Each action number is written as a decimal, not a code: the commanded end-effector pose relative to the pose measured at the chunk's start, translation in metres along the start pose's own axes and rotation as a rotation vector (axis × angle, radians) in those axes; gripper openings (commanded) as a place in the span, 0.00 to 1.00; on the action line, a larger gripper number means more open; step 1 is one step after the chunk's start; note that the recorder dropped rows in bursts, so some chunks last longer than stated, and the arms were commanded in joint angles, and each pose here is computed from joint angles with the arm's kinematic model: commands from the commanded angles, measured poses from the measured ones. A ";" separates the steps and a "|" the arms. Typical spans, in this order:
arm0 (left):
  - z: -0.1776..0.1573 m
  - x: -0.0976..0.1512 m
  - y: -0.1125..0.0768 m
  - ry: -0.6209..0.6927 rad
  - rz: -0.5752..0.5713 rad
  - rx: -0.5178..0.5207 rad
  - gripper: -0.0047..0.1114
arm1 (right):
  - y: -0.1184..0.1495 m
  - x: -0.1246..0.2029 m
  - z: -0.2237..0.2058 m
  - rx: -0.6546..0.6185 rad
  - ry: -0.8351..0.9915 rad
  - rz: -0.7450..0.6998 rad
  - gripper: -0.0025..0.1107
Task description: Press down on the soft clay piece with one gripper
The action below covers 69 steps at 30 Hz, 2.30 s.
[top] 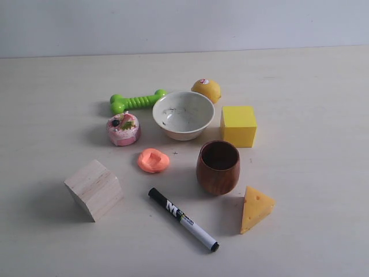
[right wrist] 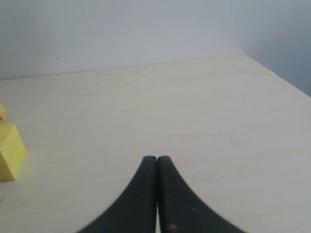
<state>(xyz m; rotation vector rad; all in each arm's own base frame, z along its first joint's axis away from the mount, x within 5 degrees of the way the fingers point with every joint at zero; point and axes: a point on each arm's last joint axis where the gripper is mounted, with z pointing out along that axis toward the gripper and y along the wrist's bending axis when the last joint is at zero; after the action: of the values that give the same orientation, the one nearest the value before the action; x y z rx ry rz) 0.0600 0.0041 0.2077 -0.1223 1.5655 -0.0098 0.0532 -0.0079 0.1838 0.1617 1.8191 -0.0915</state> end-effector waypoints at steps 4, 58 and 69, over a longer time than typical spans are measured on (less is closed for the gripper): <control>-0.004 0.014 -0.001 0.123 0.007 0.022 0.04 | 0.000 0.001 0.000 0.001 -0.006 -0.003 0.02; -0.007 0.027 -0.002 0.272 0.093 0.061 0.04 | 0.000 0.001 0.000 0.001 -0.006 -0.003 0.02; -0.007 0.027 -0.002 0.272 0.093 0.061 0.04 | 0.000 0.001 0.000 0.001 -0.006 -0.003 0.02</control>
<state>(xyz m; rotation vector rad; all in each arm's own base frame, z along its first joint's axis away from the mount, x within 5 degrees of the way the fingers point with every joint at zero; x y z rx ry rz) 0.0533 -0.0005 0.1812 -0.0089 1.8504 -0.0017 0.0532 -0.0079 0.1838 0.1617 1.8191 -0.0915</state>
